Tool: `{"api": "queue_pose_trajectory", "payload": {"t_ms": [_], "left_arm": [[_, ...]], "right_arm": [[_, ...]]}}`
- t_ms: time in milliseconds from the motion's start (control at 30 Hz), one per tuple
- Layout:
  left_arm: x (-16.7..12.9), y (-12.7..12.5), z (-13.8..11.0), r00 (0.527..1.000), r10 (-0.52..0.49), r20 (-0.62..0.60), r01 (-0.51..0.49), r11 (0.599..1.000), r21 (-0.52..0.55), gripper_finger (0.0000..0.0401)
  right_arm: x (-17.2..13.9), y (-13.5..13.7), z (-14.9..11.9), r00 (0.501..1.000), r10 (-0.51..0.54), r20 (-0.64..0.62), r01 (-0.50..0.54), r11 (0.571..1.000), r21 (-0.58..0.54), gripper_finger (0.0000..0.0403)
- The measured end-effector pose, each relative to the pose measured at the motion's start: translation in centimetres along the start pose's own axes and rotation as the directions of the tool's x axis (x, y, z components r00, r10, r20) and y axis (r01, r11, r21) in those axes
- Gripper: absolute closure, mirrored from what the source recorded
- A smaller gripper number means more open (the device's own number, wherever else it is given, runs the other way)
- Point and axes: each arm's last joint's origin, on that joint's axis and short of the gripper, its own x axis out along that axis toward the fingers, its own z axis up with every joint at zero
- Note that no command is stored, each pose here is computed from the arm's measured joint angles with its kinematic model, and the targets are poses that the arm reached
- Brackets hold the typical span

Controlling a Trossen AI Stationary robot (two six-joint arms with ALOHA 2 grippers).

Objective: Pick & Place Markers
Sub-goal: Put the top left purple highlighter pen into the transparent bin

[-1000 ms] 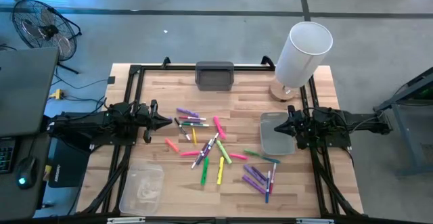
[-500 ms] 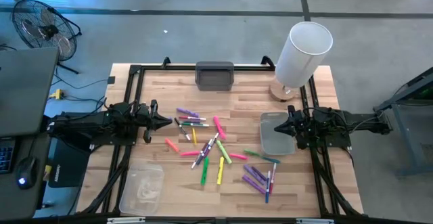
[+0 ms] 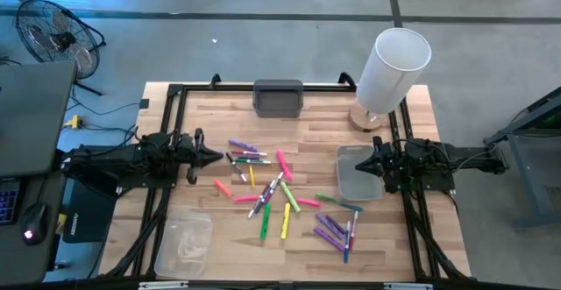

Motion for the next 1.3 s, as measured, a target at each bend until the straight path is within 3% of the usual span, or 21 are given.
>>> {"api": "queue_pose_trajectory", "payload": {"t_ms": [267, 433, 633, 733, 833, 1000, 1167, 1300], "left_arm": [[0.0, 0.3, 0.2, 0.992, 0.122, 0.028, -0.125, 0.987, 0.097, 0.0401], [0.0, 0.3, 1.6, 0.980, 0.197, 0.035, -0.200, 0.970, 0.137, 0.0401], [1.5, 0.2, 3.9, 0.953, 0.299, -0.051, -0.287, 0.943, 0.166, 0.0401], [2.8, 0.2, 4.8, 0.917, 0.365, -0.162, -0.333, 0.923, 0.194, 0.0399], [4.4, 0.3, 5.8, 0.833, 0.479, -0.278, -0.414, 0.872, 0.261, 0.0390], [6.3, 0.5, 7.3, 0.622, 0.628, -0.467, -0.530, 0.777, 0.339, 0.0360], [7.3, 0.3, 7.5, 0.413, 0.596, -0.689, -0.543, 0.768, 0.339, 0.0311], [7.6, 0.3, 6.0, 0.241, 0.524, -0.817, -0.543, 0.771, 0.334, 0.0273]], "right_arm": [[0.0, 0.0, 0.0, 1.000, 0.000, 0.000, 0.000, 1.000, 0.000, 0.0402], [0.0, 0.0, 0.0, 1.000, 0.001, 0.001, -0.001, 1.000, 0.000, 0.0402], [0.0, 0.0, 0.0, 1.000, 0.001, 0.002, -0.001, 1.000, 0.000, 0.0402], [0.0, 0.0, 0.0, 1.000, 0.001, 0.002, -0.001, 1.000, 0.000, 0.0402], [0.0, 0.0, 0.0, 1.000, 0.001, 0.002, -0.001, 1.000, 0.000, 0.0402], [0.0, 0.0, 0.0, 1.000, 0.001, 0.002, -0.001, 1.000, 0.000, 0.0402], [0.0, 0.0, 0.0, 1.000, 0.001, 0.002, -0.001, 1.000, 0.000, 0.0402], [0.0, 0.0, 0.0, 1.000, 0.001, 0.003, -0.001, 1.000, 0.000, 0.0402]]}}
